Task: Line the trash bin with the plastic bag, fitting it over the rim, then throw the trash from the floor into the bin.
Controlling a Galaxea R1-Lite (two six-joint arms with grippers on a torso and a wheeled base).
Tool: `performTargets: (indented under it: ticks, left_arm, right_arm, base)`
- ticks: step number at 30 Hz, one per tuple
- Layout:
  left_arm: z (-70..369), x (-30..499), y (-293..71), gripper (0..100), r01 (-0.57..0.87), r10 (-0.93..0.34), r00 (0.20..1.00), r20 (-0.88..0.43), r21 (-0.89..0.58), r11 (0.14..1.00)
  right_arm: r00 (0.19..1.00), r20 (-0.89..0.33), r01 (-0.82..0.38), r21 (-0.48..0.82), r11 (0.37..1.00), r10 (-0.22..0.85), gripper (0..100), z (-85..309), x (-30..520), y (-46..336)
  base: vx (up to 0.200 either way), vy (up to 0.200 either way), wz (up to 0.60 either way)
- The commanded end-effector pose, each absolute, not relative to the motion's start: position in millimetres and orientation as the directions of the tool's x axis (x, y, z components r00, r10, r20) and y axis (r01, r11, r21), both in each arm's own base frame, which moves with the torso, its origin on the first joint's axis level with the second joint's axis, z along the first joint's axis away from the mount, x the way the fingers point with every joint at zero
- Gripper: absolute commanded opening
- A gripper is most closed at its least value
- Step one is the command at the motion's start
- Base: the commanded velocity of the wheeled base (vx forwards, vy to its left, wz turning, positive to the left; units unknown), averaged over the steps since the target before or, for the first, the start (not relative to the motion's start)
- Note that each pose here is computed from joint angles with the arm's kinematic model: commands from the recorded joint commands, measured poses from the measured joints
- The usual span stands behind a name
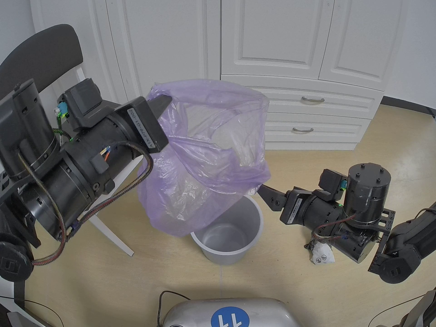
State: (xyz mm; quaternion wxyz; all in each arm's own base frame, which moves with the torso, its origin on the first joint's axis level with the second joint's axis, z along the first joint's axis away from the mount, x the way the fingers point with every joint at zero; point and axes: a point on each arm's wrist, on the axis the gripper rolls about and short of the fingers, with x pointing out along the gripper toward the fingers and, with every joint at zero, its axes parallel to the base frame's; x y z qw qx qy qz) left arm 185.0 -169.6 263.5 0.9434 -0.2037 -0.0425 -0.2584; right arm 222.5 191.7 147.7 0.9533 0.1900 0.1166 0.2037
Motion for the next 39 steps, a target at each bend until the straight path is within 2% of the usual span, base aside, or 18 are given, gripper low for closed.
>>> performTargets:
  ticks: [1,6,12,13,16,19,29,34,39]
  left_arm:
    - [262,182,-168,0,0.527,-0.496,0.849,0.182,-0.358,0.771]
    - [263,179,-170,0,0.542,-0.511,0.839,0.187,-0.358,0.760]
    - [268,167,-170,0,0.583,-0.545,0.811,0.214,-0.365,0.725]
    - [269,159,-169,0,0.627,-0.583,0.778,0.234,-0.360,0.691]
    - [269,153,-165,0,0.656,-0.610,0.753,0.248,-0.354,0.667]
    - [272,147,-160,0,0.697,-0.643,0.715,0.274,-0.345,0.628]
    - [269,134,-158,0,0.738,-0.690,0.671,0.273,-0.336,0.585]
    - [272,133,-156,0,0.751,-0.697,0.657,0.288,-0.333,0.570]
    - [282,130,-151,0,0.770,-0.672,0.637,0.378,-0.344,0.537]
  right_arm:
    - [0.900,-0.120,-0.346,0.388,0.854,0.419,100,175,209,168]
    - [0.856,-0.214,-0.356,0.416,0.837,0.471,100,185,208,156]
    - [0.856,-0.267,-0.282,0.475,0.833,0.442,100,170,232,159]
    - [0.862,-0.279,-0.256,0.481,0.839,0.423,100,165,243,158]
    - [0.865,-0.287,-0.242,0.480,0.843,0.412,100,163,246,155]
    - [0.848,-0.314,-0.247,0.477,0.843,0.426,100,156,247,156]
    - [0.798,-0.362,-0.286,0.476,0.832,0.482,100,142,239,166]
    - [0.734,-0.391,-0.344,0.490,0.801,0.555,100,135,227,171]
    - [0.682,-0.434,-0.362,0.499,0.787,0.589,100,122,225,175]
  base:
    - [0.000,0.000,0.00]
    - [0.000,0.000,0.00]
    - [0.000,0.000,0.00]
    - [0.000,0.000,0.00]
    - [0.000,0.000,0.00]
    - [0.000,0.000,0.00]
    - [0.000,0.000,0.00]
    - [0.000,0.000,0.00]
    - [0.000,0.000,0.00]
